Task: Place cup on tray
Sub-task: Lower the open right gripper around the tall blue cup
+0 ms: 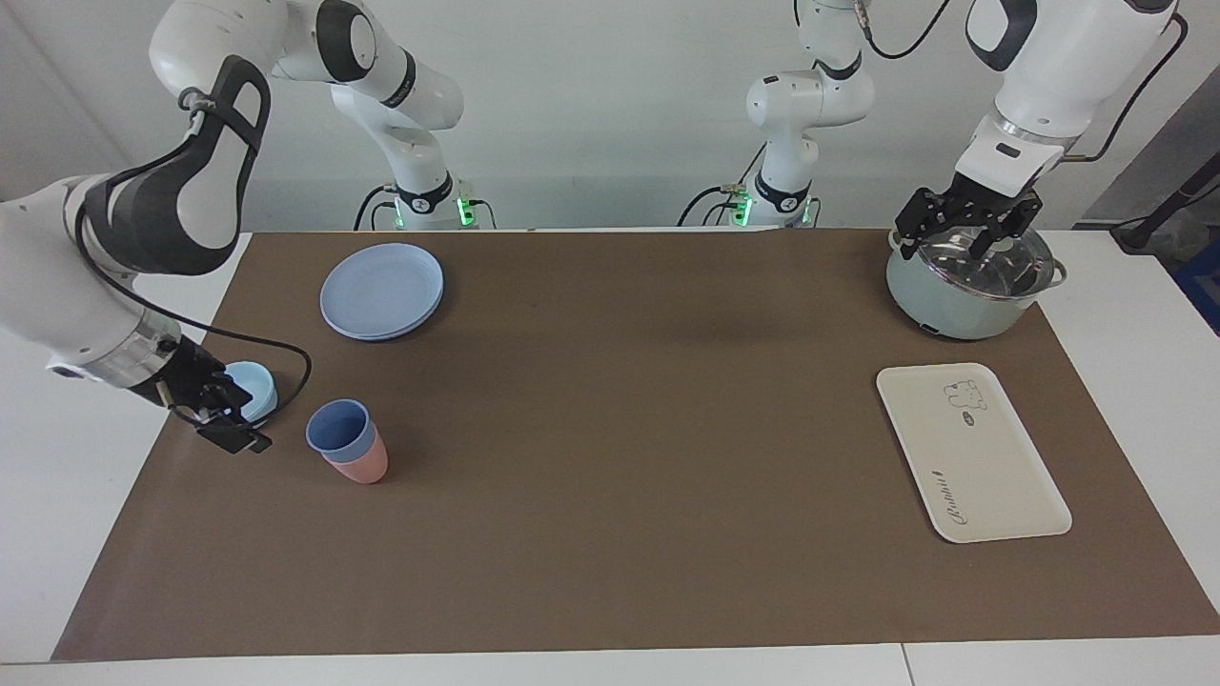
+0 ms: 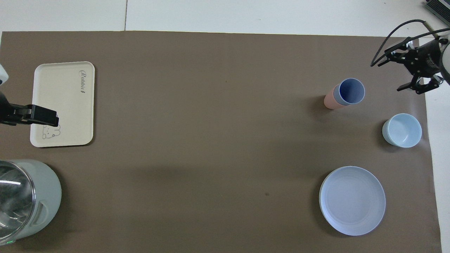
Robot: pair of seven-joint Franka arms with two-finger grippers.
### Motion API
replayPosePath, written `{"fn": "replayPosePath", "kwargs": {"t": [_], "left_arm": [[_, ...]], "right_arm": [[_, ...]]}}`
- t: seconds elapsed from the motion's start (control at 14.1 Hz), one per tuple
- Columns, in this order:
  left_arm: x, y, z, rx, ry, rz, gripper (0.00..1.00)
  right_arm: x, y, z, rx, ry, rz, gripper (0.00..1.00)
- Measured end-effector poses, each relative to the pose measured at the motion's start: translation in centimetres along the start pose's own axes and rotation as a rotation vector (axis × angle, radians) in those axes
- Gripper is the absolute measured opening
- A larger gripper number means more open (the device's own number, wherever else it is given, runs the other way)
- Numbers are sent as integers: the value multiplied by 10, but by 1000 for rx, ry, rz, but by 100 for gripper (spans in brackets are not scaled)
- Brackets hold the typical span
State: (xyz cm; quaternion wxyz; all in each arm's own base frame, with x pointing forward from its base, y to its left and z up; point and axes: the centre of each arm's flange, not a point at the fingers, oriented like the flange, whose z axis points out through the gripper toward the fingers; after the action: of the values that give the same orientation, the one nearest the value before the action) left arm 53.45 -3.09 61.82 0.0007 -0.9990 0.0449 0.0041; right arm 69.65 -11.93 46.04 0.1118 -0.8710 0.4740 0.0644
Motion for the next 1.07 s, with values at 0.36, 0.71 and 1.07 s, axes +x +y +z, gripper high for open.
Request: {"fn": "replayPosePath", "kwargs": {"t": [0.36,0.71,1.07], "left_arm": [[0,0,0,0,0,0,100],[0,0,0,0,0,0,100],[0,0,0,0,0,0,100]], "right_arm": [[34,2,61,54,-92,204,94],[44,8,123,49,-181,296,94],[39,33,167,30,-290,375,94]]}}
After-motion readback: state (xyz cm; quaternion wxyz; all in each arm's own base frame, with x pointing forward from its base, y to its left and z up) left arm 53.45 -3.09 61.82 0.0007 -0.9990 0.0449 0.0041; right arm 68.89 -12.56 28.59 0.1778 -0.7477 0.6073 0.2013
